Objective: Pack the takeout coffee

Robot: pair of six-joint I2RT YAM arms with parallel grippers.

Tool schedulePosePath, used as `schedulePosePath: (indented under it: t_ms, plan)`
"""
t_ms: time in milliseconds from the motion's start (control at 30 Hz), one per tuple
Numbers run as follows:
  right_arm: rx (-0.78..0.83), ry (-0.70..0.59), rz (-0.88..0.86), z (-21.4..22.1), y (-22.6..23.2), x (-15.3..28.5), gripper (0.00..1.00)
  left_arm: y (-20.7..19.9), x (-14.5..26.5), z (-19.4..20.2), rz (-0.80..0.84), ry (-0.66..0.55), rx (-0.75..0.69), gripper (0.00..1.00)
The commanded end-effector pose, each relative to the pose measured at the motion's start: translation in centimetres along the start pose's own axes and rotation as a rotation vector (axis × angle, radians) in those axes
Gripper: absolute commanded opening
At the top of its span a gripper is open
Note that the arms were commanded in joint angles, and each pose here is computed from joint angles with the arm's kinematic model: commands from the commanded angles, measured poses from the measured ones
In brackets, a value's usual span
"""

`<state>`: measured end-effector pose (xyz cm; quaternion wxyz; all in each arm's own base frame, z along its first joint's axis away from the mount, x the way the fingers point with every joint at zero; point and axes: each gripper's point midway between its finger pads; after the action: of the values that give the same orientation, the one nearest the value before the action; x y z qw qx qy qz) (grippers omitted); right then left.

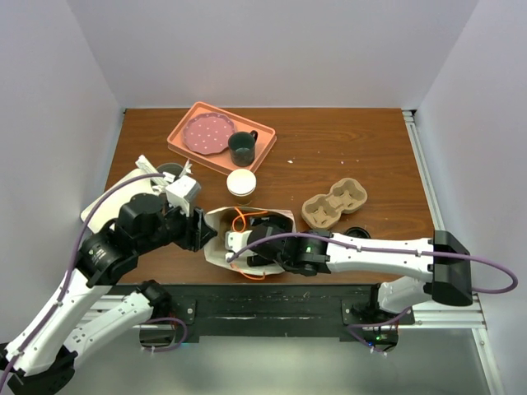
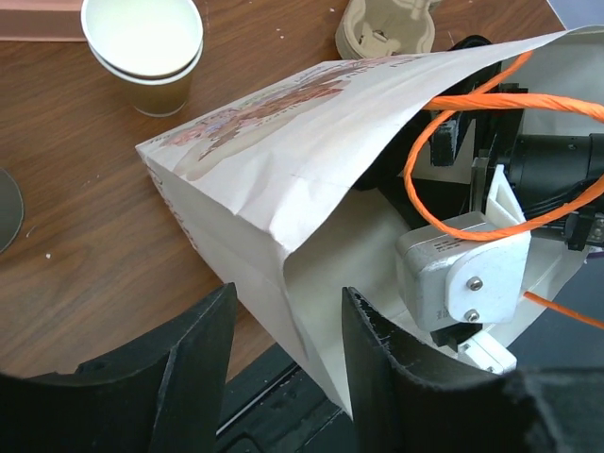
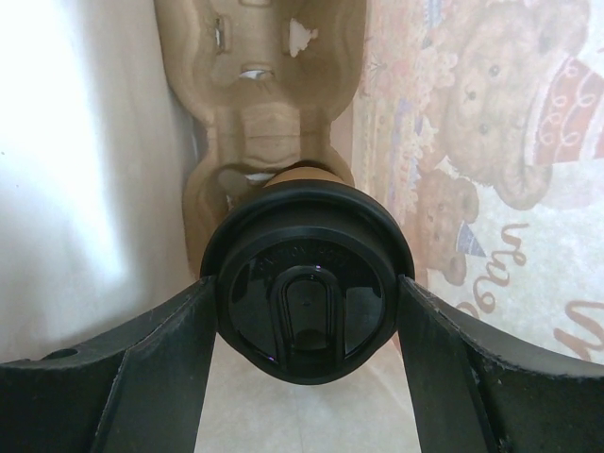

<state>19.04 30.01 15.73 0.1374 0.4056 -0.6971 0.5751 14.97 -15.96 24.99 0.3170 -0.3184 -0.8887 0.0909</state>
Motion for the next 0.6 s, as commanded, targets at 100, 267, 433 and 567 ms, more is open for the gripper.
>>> schedulePosePath:
  t_ms: [100, 267, 433, 567]
  plan:
    - [0.008, -0.036, 0.078, -0.3, -1.4, 1.2, 0.2, -0.5, 0.9, -1.4, -0.014, -0.013, 0.035, 0.53]
    - [0.019, -0.045, 0.081, -0.3, -1.3, 1.2, 0.2, -0.9, 0.6, -1.6, 0.002, -0.008, 0.038, 0.53]
    - [0.023, -0.045, 0.076, -0.1, -1.1, 1.3, 0.2, -1.3, -0.5, -1.6, 0.031, -0.01, 0.038, 0.36]
    - [0.011, -0.059, 0.067, -0.1, -0.9, 1.5, 0.21, -2.2, -0.7, -1.3, 0.095, -0.004, 0.037, 0.04]
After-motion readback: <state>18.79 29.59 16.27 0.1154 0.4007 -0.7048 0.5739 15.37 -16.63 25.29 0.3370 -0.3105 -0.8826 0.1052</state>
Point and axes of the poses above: each gripper's point midway between its finger pads, its own x axis back along the fingers, its own y axis along the line the jaws close on, z = x × y, and after that the axes turned 5 degrees about x, right-handed
